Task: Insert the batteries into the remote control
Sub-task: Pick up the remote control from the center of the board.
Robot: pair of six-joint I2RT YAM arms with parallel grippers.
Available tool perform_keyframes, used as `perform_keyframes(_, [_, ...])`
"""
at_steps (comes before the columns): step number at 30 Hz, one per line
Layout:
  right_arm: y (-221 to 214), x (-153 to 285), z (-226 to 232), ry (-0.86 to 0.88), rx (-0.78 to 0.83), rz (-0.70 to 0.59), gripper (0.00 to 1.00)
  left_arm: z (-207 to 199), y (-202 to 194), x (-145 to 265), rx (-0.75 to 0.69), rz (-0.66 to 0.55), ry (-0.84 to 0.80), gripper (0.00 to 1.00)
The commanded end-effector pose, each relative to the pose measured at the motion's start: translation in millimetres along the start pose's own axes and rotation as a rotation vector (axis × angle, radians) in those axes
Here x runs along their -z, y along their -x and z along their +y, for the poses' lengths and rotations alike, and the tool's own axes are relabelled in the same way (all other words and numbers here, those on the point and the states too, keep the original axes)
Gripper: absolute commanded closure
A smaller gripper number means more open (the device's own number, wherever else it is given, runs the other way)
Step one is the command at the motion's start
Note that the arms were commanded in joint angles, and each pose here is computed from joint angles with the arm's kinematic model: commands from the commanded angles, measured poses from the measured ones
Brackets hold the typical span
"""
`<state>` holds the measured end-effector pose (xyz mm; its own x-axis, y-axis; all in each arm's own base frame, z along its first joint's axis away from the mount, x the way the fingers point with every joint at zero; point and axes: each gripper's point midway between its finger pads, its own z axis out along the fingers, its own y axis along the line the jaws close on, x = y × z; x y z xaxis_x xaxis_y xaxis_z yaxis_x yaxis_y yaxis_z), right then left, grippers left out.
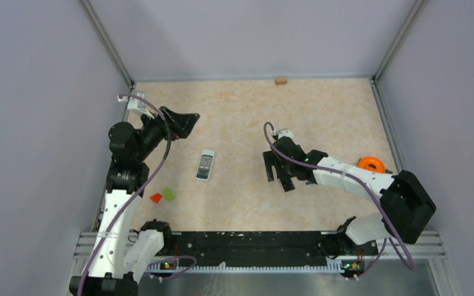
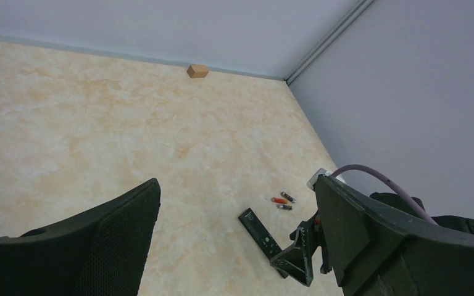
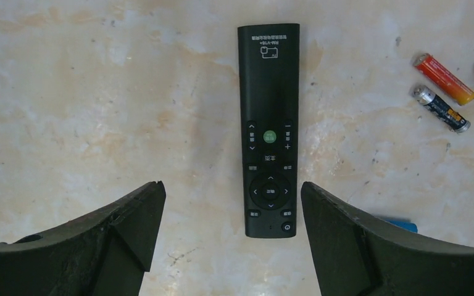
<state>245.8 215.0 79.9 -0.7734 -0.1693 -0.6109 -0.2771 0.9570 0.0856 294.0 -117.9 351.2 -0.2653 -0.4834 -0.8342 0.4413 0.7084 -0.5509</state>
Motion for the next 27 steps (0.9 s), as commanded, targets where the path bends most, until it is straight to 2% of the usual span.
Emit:
perform_keyframes(1, [0,-2,-8,-0.062,-0.025,-0.011,0.16,-8,10,3,-0.021,-0.059,-0.029,0.01])
perform_keyframes(8, [-27,-18,-10,-0.026,-0.046,0.103,0.14,7,4,-4,-0.022,-0.033,0.022,0.01])
perform_keyframes(17, [-35,-34,-19,-0.034,-0.130,0.167,0.16,12,2,-3,-0.006,-0.018,0.056,0.01])
perform_keyframes(22, [-41,-41,-39,-0.156,-0.101,0.206,0.25,19,-4,-5,0.015,-0.008,0.075,0.01])
perform_keyframes(25, [-39,-41,-48,-0.209,-0.069,0.205,0.28,25,0,-2,0.023,-0.053,0.108,0.01])
perform_keyframes(27, [-37,-43,-47,-0.201,-0.052,0.203,0.37,30,3,-1,0.038,-0.103,0.130,0.01])
